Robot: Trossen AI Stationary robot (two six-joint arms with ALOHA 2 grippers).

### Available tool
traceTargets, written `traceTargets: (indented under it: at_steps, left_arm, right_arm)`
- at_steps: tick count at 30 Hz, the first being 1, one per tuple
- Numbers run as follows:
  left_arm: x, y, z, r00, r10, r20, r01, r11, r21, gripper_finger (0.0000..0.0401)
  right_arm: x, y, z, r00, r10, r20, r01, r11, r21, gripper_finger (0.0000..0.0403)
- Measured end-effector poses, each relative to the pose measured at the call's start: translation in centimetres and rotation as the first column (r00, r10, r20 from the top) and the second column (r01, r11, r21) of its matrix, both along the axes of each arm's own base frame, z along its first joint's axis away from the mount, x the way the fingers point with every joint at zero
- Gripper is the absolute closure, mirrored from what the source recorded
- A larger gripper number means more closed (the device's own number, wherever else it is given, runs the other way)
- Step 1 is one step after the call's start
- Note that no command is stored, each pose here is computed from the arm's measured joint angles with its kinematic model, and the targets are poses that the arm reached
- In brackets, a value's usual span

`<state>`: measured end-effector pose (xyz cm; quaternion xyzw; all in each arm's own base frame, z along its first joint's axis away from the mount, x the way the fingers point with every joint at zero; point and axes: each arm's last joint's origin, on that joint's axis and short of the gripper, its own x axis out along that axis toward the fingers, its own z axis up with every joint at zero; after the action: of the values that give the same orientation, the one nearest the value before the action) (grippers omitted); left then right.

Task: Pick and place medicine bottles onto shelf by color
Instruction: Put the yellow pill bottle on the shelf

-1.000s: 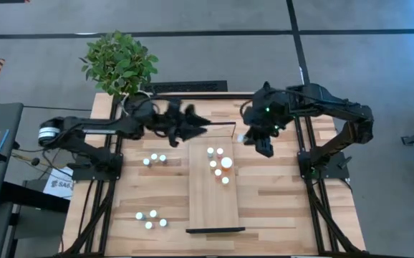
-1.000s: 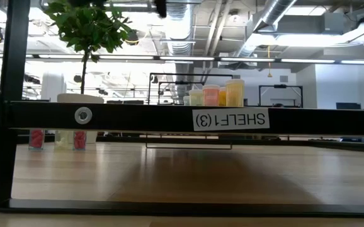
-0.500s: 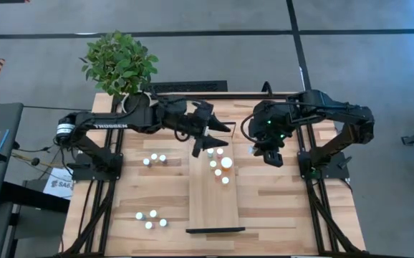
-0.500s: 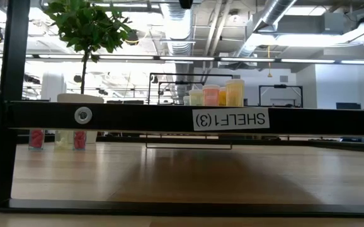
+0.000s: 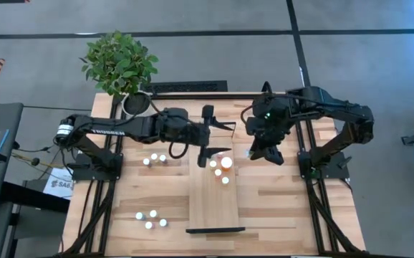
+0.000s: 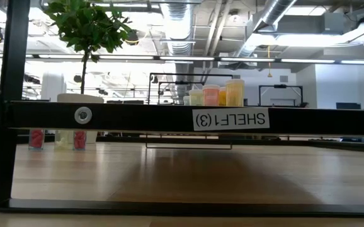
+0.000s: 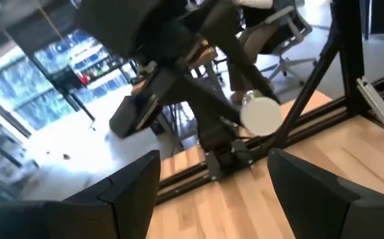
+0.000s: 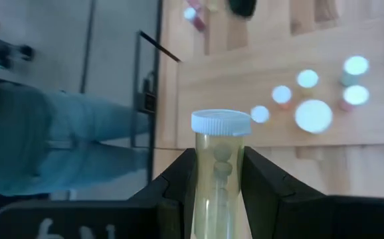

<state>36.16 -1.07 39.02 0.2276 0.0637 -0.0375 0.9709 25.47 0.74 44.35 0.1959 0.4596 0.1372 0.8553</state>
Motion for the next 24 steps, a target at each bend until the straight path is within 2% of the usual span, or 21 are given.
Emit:
traceTargets:
  at_steps: [3, 13, 18, 24]
  left_arm:
    - [0.0, -0.3, 0.2, 1.000, -0.017, 0.025, 0.016, 0.999, 0.032, 0.0135]
    - [0.0, -0.4, 0.4, 0.998, -0.050, 0.045, 0.048, 0.998, 0.051, 0.0135]
    - [0.0, -0.4, 0.4, 0.997, -0.069, 0.044, 0.066, 0.996, 0.062, 0.0135]
    - [0.0, -0.5, 0.2, 0.993, -0.111, 0.026, 0.109, 0.992, 0.058, 0.0135]
  right_arm:
    - [0.2, -0.4, 0.1, 1.000, 0.002, 0.010, -0.003, 0.999, 0.040, 0.0290]
    - [1.0, -1.0, 0.8, 0.996, -0.052, 0.076, 0.040, 0.988, 0.151, 0.0290]
    - [1.8, -1.2, 0.4, 0.996, -0.076, 0.054, 0.064, 0.980, 0.190, 0.0290]
    - [3.1, -1.2, 0.0, 0.997, -0.057, 0.052, 0.042, 0.969, 0.245, 0.0290]
